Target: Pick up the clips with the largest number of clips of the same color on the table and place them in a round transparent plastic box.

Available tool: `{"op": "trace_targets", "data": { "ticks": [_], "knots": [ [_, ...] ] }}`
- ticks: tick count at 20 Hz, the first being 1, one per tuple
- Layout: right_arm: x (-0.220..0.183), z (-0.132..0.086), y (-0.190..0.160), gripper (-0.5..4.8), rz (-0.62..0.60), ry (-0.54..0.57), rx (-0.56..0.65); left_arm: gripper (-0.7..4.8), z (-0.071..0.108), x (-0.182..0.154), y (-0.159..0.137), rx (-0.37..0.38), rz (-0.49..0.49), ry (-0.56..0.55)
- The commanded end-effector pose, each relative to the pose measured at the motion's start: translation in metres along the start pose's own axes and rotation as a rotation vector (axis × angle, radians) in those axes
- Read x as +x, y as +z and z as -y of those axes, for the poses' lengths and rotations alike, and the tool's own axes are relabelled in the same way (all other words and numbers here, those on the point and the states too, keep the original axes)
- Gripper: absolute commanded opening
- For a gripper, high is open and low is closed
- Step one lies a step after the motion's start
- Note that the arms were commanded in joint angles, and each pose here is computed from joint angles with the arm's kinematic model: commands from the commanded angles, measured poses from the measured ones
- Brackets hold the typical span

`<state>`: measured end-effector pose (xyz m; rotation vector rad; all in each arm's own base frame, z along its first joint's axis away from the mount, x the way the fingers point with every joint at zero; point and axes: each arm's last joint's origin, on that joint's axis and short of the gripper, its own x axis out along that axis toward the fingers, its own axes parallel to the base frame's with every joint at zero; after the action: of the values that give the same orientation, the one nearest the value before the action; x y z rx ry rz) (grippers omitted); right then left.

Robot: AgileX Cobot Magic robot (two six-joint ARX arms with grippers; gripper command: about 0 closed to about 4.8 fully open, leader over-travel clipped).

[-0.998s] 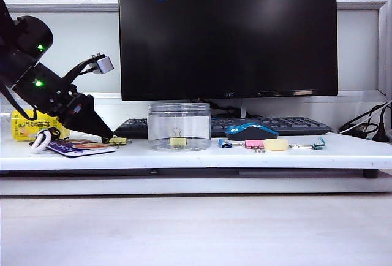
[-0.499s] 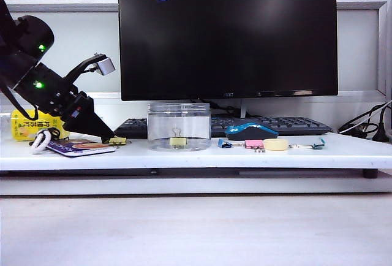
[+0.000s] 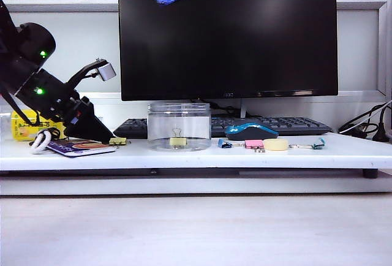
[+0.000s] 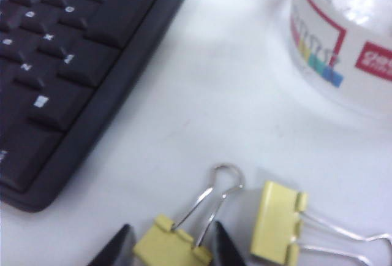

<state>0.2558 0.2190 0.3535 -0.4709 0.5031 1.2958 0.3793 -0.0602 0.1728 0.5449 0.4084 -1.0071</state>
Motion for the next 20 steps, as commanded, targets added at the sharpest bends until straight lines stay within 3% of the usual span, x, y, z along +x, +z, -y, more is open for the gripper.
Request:
{"op": "trace_targets", "data": {
  "ticks": [1,8,11,14,16,20],
  "knots": [
    [-0.002,0.0,0.002,1.26,0.008,-0.004,-0.009,1.74,0.002,0.002,-0.002,-0.016,-0.014,-0.022],
    [-0.002,0.0,0.002,1.26,0.007,-0.005,-0.009,1.73,0.0,0.001,-0.001,-0.116,-0.003,-0.008],
    [-0.002,0.003,0.0,1.26,-0.051,-0.108,-0.02,1.73,-0.001,-0.006,0.008,-0.114,0.017,0.011],
    [-0.007,0.011,-0.005,1.26,-0.066,-0.138,-0.011,1.73,-0.001,-0.026,0.03,-0.076,0.059,0.048],
    [-0.011,0.017,-0.008,1.26,-0.069,-0.156,0.003,1.73,0.002,-0.04,0.043,-0.096,0.088,0.054],
    [-0.023,0.033,-0.018,1.26,-0.074,-0.209,0.045,1.73,0.02,-0.057,0.064,-0.148,0.168,-0.101]
  ]
}}
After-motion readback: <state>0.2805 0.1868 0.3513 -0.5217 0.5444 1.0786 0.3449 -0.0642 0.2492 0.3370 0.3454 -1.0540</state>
